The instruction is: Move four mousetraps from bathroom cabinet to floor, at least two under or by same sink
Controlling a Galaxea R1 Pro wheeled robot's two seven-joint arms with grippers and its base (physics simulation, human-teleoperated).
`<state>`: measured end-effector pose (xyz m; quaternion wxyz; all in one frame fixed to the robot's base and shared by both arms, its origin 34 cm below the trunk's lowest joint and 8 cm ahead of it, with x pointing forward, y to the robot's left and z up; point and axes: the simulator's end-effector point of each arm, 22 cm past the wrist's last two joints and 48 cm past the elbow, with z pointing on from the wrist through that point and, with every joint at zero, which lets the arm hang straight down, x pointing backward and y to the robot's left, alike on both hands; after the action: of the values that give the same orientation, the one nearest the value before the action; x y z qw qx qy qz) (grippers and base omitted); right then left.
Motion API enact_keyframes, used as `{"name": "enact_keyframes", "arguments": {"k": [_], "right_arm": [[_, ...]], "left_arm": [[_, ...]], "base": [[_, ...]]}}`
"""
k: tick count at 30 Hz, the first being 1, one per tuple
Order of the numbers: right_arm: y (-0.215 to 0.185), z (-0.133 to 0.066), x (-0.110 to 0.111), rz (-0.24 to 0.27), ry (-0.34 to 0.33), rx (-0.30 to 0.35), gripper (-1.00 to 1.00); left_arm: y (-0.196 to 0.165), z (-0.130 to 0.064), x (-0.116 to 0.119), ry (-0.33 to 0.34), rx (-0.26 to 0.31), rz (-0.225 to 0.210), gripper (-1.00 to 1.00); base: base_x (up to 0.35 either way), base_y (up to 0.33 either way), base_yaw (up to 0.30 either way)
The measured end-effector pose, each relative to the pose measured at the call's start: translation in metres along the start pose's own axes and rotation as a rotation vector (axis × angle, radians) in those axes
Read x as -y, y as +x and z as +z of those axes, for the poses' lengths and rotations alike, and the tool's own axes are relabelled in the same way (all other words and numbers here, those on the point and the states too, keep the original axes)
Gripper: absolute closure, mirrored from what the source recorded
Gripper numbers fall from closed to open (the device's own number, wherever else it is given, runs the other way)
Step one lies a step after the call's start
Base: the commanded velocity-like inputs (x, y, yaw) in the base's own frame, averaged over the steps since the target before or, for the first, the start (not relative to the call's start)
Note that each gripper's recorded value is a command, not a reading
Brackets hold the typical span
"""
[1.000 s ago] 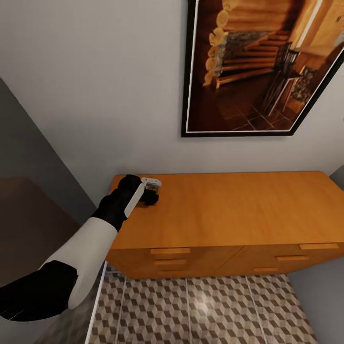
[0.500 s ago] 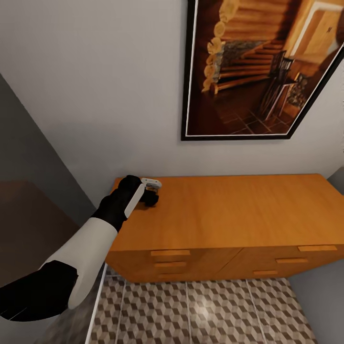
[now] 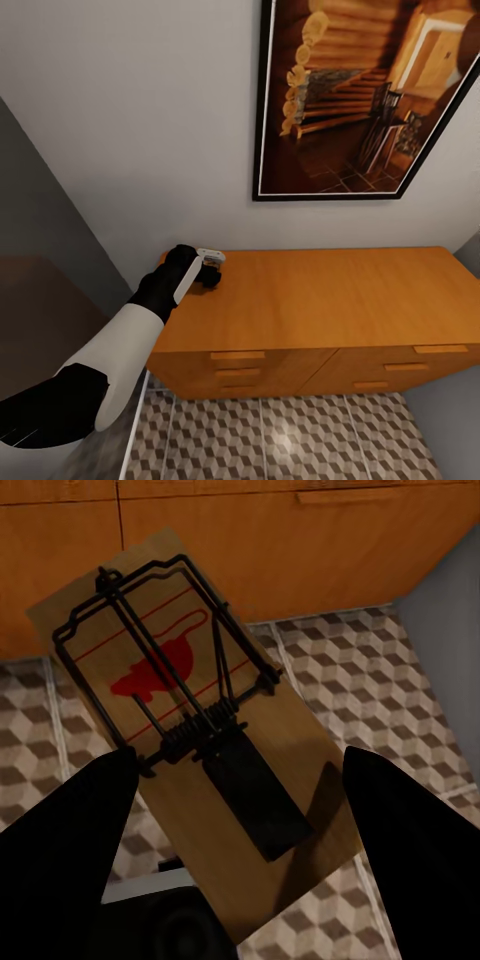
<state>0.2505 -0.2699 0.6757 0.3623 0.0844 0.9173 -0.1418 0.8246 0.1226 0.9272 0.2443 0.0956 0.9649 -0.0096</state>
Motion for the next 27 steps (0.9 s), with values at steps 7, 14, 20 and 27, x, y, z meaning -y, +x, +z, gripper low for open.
{"name": "enact_keyframes", "arguments": {"k": [7,14,20,27], "right_arm": [[-0.0037,0.0015,-0.0009,0.003,-0.001,0.010,1.00],[-0.0047,0.0019,-0.0008,0.004,0.000,0.012,1.00],[-0.0047,0.0019,-0.0010,0.005,0.000,0.012,1.00],[-0.0046,0.0019,-0.0005,0.004,0.000,0.012,1.00]], "left_arm": [[-0.0040,-0.0055,-0.0008,-0.003,0.008,0.001,1.00],[-0.0036,-0.0060,-0.0013,-0.005,0.007,0.001,1.00],[-0.0006,-0.0042,-0.0010,-0.004,-0.001,0.001,1.00],[0.0012,-0.0031,-0.0012,-0.004,-0.007,0.001,1.00]], "base": [[-0.216,0.000,0.000],[-0.327,0.000,0.000],[-0.331,0.000,0.000],[-0.331,0.000,0.000]]}}
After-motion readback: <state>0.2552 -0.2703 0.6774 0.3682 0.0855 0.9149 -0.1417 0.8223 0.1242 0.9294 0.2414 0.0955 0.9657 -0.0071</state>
